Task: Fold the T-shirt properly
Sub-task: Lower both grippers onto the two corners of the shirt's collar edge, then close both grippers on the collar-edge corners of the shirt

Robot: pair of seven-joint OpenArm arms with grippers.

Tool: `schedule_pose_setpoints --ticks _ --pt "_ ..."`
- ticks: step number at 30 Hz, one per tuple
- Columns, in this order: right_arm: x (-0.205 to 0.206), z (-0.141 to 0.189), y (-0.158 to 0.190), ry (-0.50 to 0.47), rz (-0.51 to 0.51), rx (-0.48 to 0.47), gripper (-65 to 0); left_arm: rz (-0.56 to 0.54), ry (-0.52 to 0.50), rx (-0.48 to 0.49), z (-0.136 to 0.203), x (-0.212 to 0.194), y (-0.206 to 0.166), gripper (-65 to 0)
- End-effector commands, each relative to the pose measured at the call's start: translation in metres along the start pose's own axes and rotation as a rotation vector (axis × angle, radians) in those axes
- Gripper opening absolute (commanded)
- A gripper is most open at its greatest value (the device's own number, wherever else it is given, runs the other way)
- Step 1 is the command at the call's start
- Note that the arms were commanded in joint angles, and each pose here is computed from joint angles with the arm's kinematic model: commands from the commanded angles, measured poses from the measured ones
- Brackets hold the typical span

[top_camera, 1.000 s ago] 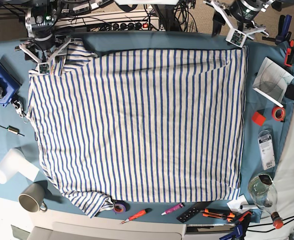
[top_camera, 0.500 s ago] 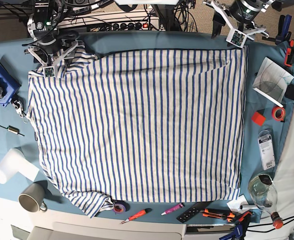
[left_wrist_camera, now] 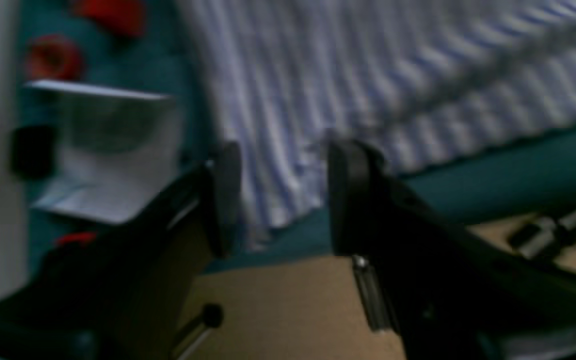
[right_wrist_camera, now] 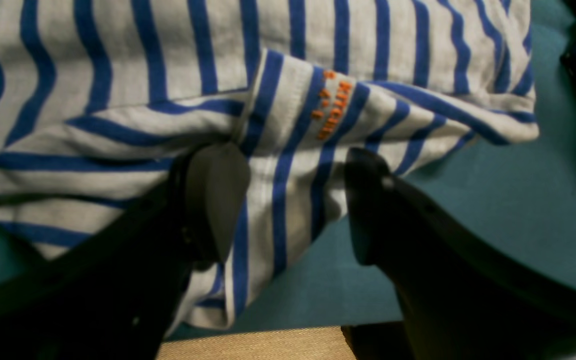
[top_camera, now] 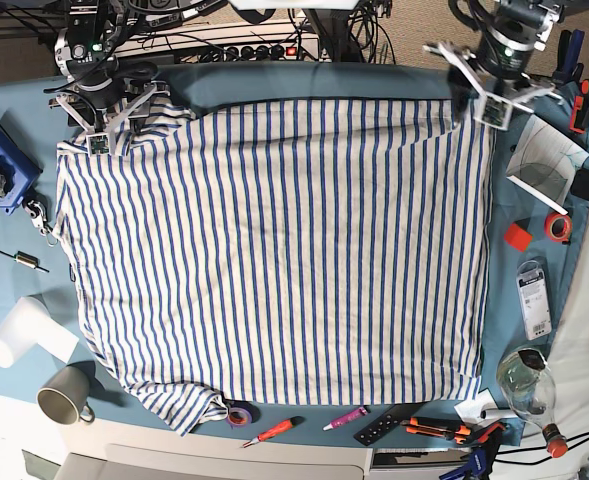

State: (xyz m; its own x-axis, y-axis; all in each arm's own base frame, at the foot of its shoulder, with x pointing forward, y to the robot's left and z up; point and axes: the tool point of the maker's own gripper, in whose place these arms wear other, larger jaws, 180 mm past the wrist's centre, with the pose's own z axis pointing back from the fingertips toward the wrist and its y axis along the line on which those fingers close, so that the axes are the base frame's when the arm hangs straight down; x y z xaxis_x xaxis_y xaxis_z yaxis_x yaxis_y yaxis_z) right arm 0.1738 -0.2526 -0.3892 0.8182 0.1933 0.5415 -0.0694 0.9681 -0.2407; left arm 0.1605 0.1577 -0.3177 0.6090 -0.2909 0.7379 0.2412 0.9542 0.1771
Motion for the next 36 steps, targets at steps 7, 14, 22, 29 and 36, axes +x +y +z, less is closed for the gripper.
schedule_pose_setpoints --ticks 7,14,22,29,36 --pt "-0.009 0.002 0.007 0.042 0.011 0.036 -30.9 0.053 0.123 0.009 -0.017 -0.034 0.005 -32.4" --pt "-0.01 0.002 0.007 0.05 0.011 0.036 -30.9 0.087 0.188 0.006 -0.038 -0.055 0.008 -32.4" --pt "-0.01 0.002 0.007 0.051 0.013 0.033 -34.6 0.117 0.212 0.04 -0.042 -0.061 0.014 -43.4" --pt "-0.012 0.002 0.007 0.058 0.012 0.033 -55.9 0.151 0.213 0.089 -0.041 -0.062 0.022 -65.0" --pt "-0.016 0.002 -0.001 0.081 0.046 -0.006 -65.0 0.132 0.213 0.063 -0.042 -0.061 0.018 -65.0"
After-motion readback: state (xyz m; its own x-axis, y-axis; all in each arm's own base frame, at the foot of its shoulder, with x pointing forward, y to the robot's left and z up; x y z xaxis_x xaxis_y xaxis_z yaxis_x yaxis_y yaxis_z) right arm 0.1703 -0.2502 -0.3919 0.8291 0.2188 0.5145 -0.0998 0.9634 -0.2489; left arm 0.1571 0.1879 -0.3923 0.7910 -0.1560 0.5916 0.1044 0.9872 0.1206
